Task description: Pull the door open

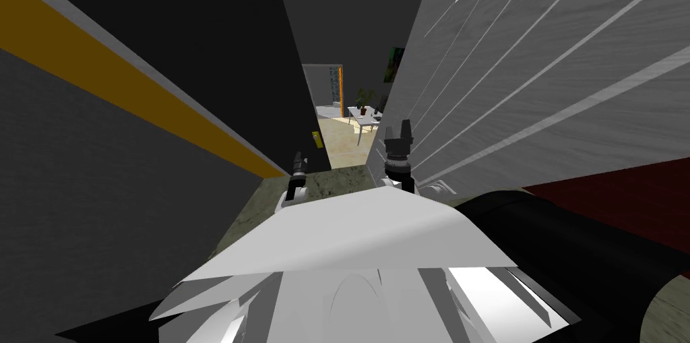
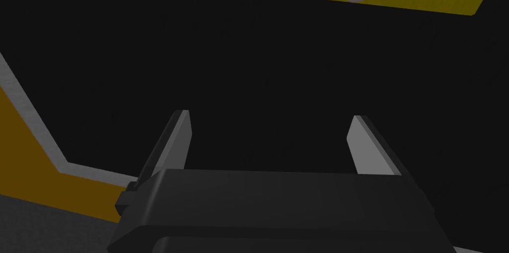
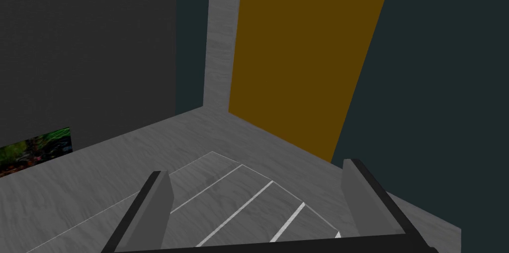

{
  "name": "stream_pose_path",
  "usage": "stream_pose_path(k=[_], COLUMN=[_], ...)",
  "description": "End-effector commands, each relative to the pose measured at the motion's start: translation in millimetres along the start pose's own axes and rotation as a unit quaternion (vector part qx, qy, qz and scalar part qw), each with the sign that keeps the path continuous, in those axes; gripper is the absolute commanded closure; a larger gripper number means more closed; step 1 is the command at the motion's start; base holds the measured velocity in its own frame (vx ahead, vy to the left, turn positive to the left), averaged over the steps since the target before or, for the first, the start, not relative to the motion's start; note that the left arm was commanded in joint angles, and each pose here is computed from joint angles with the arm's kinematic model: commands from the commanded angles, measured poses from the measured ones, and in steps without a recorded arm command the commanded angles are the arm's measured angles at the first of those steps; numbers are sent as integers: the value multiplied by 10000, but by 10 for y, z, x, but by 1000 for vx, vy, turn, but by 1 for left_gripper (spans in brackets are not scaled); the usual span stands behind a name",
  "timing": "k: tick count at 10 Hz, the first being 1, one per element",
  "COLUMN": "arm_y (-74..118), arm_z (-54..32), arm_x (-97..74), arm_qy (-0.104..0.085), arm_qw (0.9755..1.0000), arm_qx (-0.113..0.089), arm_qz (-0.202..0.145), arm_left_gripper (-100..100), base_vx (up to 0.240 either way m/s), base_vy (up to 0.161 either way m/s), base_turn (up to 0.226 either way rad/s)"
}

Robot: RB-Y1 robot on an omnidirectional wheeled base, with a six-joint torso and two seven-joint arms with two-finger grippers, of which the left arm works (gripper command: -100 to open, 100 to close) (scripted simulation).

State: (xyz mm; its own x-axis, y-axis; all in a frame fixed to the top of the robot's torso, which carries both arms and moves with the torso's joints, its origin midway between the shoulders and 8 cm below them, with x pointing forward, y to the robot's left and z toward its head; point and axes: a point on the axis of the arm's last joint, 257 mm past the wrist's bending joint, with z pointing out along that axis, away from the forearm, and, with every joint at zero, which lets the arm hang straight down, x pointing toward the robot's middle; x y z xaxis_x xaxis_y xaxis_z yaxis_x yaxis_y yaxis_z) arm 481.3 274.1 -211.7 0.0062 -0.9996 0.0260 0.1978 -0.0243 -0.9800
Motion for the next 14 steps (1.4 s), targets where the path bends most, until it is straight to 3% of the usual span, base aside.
stream_pose_path(k=[1,6,13,14], arm_y=[140,423,862,826], arm_z=[33,81,131,140], arm_x=[-21,-53,-109,-104], arm_qy=[-4,-15,-39,-36], arm_qw=[9999,9989,9953,9957], arm_qx=[-154,-465,-963,-916], arm_qz=[21,63,131,126], arm_left_gripper=[-100,-100,-100,-100], base_vx=[125,132,160,85], base_vy=[6,-1,0,9], base_turn=[-44,-31,-32,-5])
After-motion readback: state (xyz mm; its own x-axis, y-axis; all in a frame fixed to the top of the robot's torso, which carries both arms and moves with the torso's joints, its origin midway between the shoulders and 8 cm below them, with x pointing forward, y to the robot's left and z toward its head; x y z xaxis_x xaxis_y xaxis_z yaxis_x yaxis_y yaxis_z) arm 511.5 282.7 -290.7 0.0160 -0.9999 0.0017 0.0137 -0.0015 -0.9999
